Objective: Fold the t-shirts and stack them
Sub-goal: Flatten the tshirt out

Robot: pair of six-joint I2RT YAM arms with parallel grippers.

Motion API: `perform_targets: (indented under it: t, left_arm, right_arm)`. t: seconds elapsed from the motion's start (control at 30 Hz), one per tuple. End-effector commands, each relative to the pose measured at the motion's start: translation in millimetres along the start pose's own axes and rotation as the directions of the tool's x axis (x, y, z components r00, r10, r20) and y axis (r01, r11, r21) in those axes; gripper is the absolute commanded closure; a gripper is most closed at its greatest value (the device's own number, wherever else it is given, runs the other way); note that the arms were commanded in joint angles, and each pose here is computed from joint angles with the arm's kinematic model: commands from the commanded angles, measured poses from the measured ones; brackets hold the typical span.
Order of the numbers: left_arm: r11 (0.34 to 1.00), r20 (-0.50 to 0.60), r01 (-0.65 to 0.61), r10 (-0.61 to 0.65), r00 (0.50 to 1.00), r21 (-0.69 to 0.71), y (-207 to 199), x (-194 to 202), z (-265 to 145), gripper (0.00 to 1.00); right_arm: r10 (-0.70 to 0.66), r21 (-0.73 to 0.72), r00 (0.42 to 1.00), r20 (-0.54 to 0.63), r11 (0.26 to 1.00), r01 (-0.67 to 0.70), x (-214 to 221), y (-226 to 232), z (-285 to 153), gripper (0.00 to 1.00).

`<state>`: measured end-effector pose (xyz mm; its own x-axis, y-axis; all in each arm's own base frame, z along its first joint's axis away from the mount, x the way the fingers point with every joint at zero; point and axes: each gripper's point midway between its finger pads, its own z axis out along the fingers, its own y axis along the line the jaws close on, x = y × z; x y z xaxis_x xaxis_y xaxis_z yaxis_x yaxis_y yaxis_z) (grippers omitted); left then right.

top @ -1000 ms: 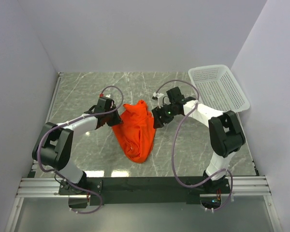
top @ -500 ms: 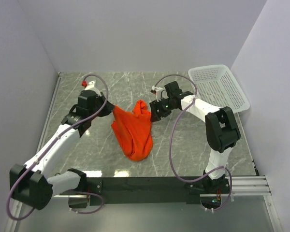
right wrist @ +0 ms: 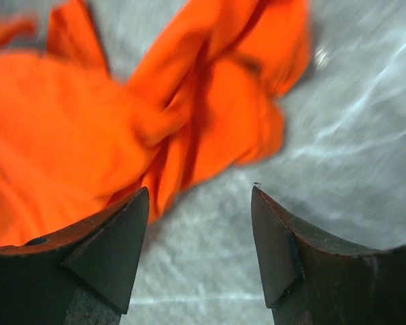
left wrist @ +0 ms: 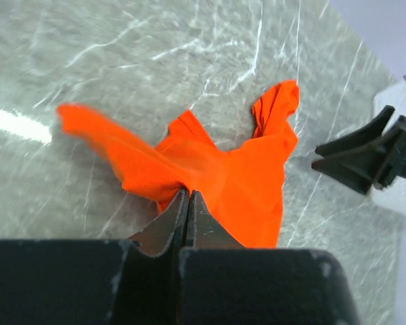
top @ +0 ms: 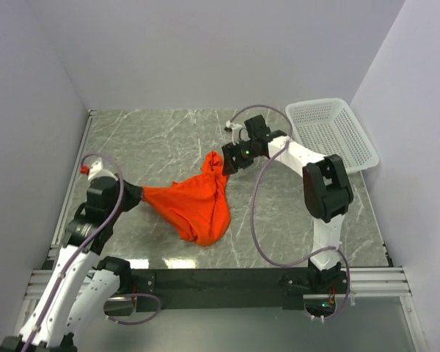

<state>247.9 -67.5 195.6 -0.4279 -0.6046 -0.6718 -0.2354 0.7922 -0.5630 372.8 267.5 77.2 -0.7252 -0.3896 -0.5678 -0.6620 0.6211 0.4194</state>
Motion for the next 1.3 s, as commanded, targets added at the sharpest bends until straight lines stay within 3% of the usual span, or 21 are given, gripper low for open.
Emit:
perform_targets:
  t: [0.0, 0.13, 0.53, 0.63, 0.67, 0.77, 0.87, 0.93, 1.1, 1.27]
  left_arm:
    - [0.99, 0.108, 0.134, -0.13, 0.986, -0.034, 12.7, -14.5, -24.3, 1.0]
    - [0.981, 0.149, 0.19, -0.18, 0.972, -0.051, 24.0, -15.4, -38.5, 1.0]
    - [0.979, 0.153, 0.201, -0.192, 0.969, -0.043, 23.2, -17.1, -47.7, 1.0]
    - [0.979, 0.162, 0.196, -0.186, 0.969, -0.049, 23.4, -20.3, -49.7, 1.0]
    - [0.98, 0.168, 0.196, -0.186, 0.968, -0.046, 21.9, -23.0, -51.7, 1.0]
    - [0.982, 0.194, 0.185, -0.173, 0.966, -0.044, 18.9, -32.4, -54.8, 1.0]
    - [0.986, 0.228, 0.163, -0.154, 0.962, -0.024, 7.3, -49.4, -58.5, 1.0]
    - [0.991, 0.256, 0.133, -0.128, 0.958, -0.002, -2.4, -63.1, -64.3, 1.0]
    - [0.989, 0.409, 0.075, -0.12, 0.905, 0.123, -43.0, -121.9, -103.3, 1.0]
    - [0.967, 0.531, -0.021, -0.122, 0.839, 0.255, -75.5, -160.5, -151.3, 1.0]
  right_arm:
    - [0.022, 0.052, 0.999, 0.047, 0.998, -0.025, -31.0, -13.5, 7.1, 0.32]
    - [0.05, 0.102, 0.996, 0.071, 0.993, -0.057, -58.0, -29.4, 15.3, 0.34]
    - [0.09, 0.125, 0.995, 0.031, 0.988, -0.093, -77.4, -31.4, 57.8, 0.41]
    - [0.098, 0.117, 0.995, 0.017, 0.988, -0.099, -77.0, -32.9, 63.0, 0.53]
    - [0.091, 0.117, 0.996, 0.013, 0.989, -0.091, -76.9, -33.3, 63.0, 0.73]
    - [0.062, 0.111, 0.998, 0.019, 0.992, -0.064, -79.6, -25.2, 46.8, 1.0]
    - [-0.098, 0.15, 0.991, 0.088, 0.985, 0.085, -99.5, -14.1, -6.9, 1.0]
    - [-0.194, 0.194, 0.966, 0.173, 0.968, 0.16, -117.5, 3.9, -66.4, 1.0]
    - [-0.482, 0.328, 0.825, 0.294, 0.862, 0.387, -132.8, 50.7, -203.9, 1.0]
    - [-0.639, 0.487, 0.711, 0.294, 0.74, 0.464, -115.1, 84.9, -300.7, 1.0]
